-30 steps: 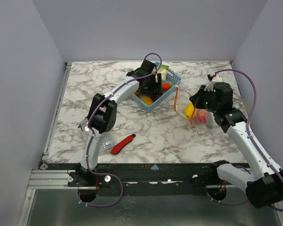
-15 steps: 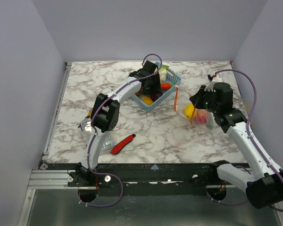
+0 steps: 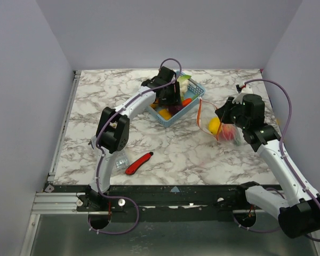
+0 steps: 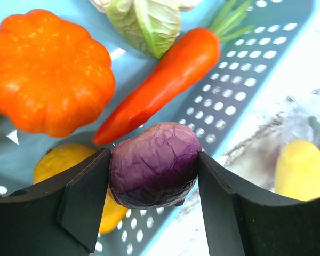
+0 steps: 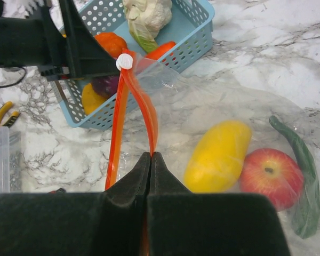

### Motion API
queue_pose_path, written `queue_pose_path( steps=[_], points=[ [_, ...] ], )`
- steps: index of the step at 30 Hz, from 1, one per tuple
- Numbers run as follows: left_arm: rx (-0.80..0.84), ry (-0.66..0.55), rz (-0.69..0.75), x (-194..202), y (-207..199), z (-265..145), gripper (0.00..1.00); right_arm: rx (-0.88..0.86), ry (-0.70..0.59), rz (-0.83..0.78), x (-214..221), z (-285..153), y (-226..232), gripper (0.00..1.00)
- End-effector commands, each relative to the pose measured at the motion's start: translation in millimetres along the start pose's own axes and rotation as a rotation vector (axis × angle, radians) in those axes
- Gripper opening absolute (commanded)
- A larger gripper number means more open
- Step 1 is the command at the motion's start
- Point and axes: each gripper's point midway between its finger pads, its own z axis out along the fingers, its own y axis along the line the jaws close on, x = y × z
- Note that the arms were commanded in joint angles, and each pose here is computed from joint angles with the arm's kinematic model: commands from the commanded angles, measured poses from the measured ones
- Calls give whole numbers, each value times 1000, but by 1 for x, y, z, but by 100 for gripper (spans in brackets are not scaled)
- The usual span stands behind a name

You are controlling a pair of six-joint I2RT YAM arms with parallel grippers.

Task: Place the food in the zip-top bag and seal the zipper
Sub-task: Pick up the fake vegetable from the bin, then place the fake vegetable in the zipper food storage bag.

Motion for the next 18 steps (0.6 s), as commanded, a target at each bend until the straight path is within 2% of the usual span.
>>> queue_pose_path(
  steps=[1,9,14,18],
  points=[
    [117,-88,62,-24,-33,-65,14,8,-38,3,-6,-3,-1,0],
    [347,-56,84,-5,-70,-125,10,14,-44,6,-6,-5,-2,0],
    [553,-12,70,21,-100,-156,10,13,-40,7,-5,-3,-2,0],
    [627,12,84,44,-123,-172,10,15,-50,9,-6,-4,-2,0]
  ],
)
